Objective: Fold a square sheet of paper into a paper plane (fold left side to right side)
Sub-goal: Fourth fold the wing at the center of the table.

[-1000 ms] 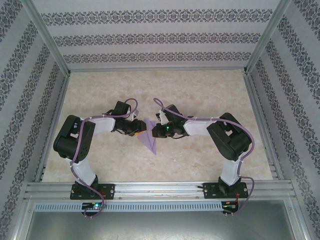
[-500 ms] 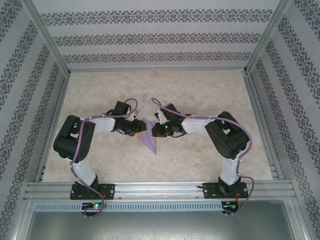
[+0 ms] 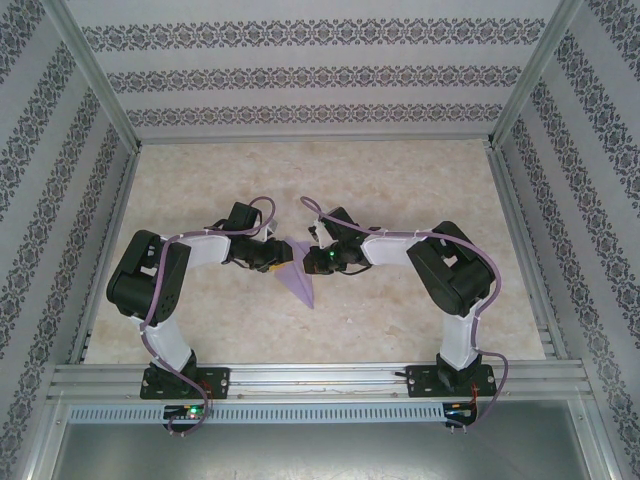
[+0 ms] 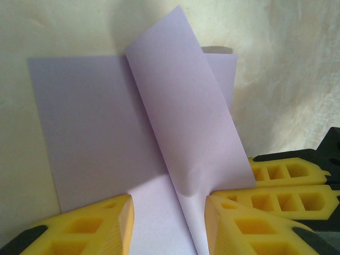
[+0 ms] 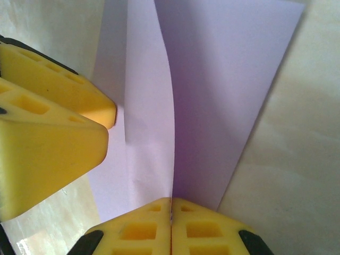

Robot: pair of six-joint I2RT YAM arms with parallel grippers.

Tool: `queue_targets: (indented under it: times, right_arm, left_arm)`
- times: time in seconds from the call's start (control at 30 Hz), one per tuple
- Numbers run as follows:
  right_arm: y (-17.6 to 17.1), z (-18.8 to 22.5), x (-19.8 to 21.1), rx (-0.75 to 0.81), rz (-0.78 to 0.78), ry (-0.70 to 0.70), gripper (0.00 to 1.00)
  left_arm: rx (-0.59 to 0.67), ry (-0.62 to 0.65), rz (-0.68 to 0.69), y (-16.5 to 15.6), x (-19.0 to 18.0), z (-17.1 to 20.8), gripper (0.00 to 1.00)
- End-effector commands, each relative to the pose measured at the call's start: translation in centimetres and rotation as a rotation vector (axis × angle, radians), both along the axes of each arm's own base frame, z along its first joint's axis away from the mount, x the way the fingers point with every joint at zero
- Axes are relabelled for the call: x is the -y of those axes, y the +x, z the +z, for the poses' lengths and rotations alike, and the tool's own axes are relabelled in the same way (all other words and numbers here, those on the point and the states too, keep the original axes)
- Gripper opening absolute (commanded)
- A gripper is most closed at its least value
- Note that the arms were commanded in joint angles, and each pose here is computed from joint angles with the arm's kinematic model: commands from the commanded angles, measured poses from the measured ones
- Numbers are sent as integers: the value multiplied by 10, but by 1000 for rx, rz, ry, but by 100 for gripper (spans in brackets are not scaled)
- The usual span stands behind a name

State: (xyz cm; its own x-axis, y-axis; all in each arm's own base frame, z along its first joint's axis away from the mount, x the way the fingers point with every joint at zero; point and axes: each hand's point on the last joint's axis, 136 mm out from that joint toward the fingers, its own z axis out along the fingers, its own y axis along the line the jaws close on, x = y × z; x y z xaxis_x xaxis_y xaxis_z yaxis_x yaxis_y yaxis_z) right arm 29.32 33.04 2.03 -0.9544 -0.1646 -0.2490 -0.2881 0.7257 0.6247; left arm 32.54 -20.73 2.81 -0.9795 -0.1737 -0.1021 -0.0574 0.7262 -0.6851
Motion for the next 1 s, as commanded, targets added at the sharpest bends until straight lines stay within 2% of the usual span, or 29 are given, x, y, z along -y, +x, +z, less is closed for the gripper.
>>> queue_targets:
  times: [0.0,0.37,0.67,0.97]
  right_arm:
    - [8,-5,2,18,-2,-25,7]
    - [-7,-30,10,-50,-2,-101,6]
    - [-21,-51,16,-118,-13,-146,6]
    - [-24,-55,16,-137,-11,-143,7]
  left_arm:
    - [-32,65,-9,-8,-7,-13,41]
    - [-13,52,-10,-5,-4,-4,42]
    - [44,11,3,2,0,21,44]
    - [117,-3,12,5,-1,50,45]
